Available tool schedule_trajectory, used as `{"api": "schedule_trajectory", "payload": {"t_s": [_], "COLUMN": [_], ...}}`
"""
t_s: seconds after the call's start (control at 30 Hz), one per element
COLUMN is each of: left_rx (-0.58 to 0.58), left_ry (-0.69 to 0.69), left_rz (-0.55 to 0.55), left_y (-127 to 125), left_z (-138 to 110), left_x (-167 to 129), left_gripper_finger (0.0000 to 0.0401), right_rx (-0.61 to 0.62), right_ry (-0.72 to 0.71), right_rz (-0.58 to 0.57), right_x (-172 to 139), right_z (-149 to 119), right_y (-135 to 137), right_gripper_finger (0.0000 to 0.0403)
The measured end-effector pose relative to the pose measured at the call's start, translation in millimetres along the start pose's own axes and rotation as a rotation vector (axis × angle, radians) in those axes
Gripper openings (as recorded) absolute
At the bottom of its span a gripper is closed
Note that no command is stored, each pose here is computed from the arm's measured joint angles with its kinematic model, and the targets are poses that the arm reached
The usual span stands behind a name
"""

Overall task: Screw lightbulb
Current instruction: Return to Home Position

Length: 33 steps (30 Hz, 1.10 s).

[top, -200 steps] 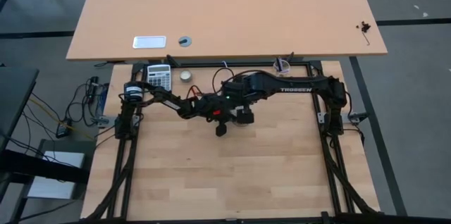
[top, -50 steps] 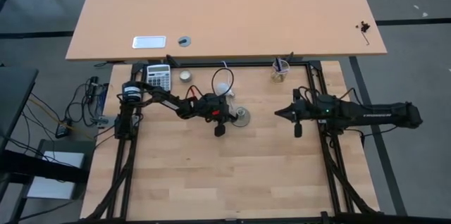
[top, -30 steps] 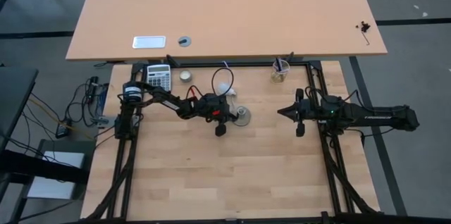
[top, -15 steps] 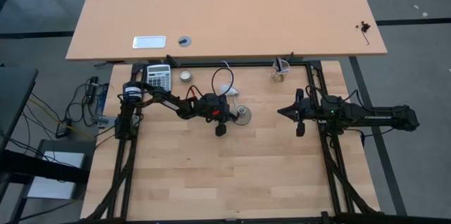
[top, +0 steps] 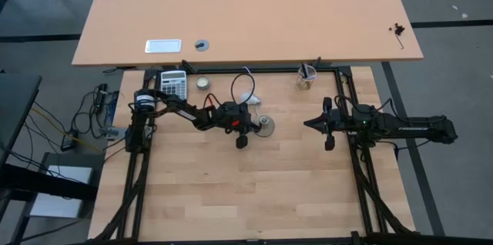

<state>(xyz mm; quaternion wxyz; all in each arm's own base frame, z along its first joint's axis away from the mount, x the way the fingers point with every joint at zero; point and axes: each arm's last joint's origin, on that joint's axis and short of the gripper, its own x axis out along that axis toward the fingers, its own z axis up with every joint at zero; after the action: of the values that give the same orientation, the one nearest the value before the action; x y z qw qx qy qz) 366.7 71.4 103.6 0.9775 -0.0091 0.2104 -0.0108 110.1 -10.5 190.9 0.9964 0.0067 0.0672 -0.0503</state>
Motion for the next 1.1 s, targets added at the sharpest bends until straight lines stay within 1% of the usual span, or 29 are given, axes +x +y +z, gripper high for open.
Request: {"api": "schedule_trajectory", "payload": {"t_s": [0.07, 0.27, 0.4, 0.47, 0.53, 0.63, 0.77, 0.97, 1.1], "left_rx": [-0.001, -0.004, -0.004, -0.004, -0.004, -0.008, -0.008, -0.008, -0.008], "left_ry": [0.0, 0.0, 0.001, 0.002, 0.002, 0.004, 0.001, 0.001, 0.001], "left_rz": [0.0, -0.001, -0.001, -0.001, -0.003, -0.004, -0.003, -0.003, -0.003], "left_y": [0.0, 0.0, 0.0, -0.1, -0.1, -0.1, -0.2, -0.2, -0.2], "left_z": [0.0, 0.0, -0.1, -0.2, -0.2, -0.2, 0.1, 0.0, 0.1], "left_x": [0.0, 0.0, 0.0, 0.0, 0.0, 0.1, 0.1, 0.1, 0.1], "left_gripper_finger": [0.0006, 0.0006, 0.0006, 0.0006, 0.0006, 0.0006, 0.0006, 0.0006, 0.0006], "right_rx": [-0.007, -0.012, -0.012, -0.012, 0.0, 0.007, -0.012, -0.007, -0.003], "right_ry": [-0.02, -0.075, -0.115, -0.121, -0.094, -0.139, -0.15, -0.151, -0.139], "right_rz": [0.026, 0.028, 0.027, 0.027, 0.02, 0.007, -0.021, -0.032, -0.059], "right_x": [-2.0, -12.3, -17.9, -16.3, -12.9, -9.0, -9.4, -9.2, -8.3], "right_z": [1.5, 1.9, -6.2, -12.9, -21.7, -26.8, -25.7, -25.6, -26.3], "right_y": [0.8, 0.7, 0.6, 0.5, 0.3, 0.0, -0.8, -1.4, -2.2], "right_gripper_finger": [0.0004, 0.0002, 0.0002, 0.0002, 0.0002, 0.0002, 0.0001, 0.0001, 0.0001]}}
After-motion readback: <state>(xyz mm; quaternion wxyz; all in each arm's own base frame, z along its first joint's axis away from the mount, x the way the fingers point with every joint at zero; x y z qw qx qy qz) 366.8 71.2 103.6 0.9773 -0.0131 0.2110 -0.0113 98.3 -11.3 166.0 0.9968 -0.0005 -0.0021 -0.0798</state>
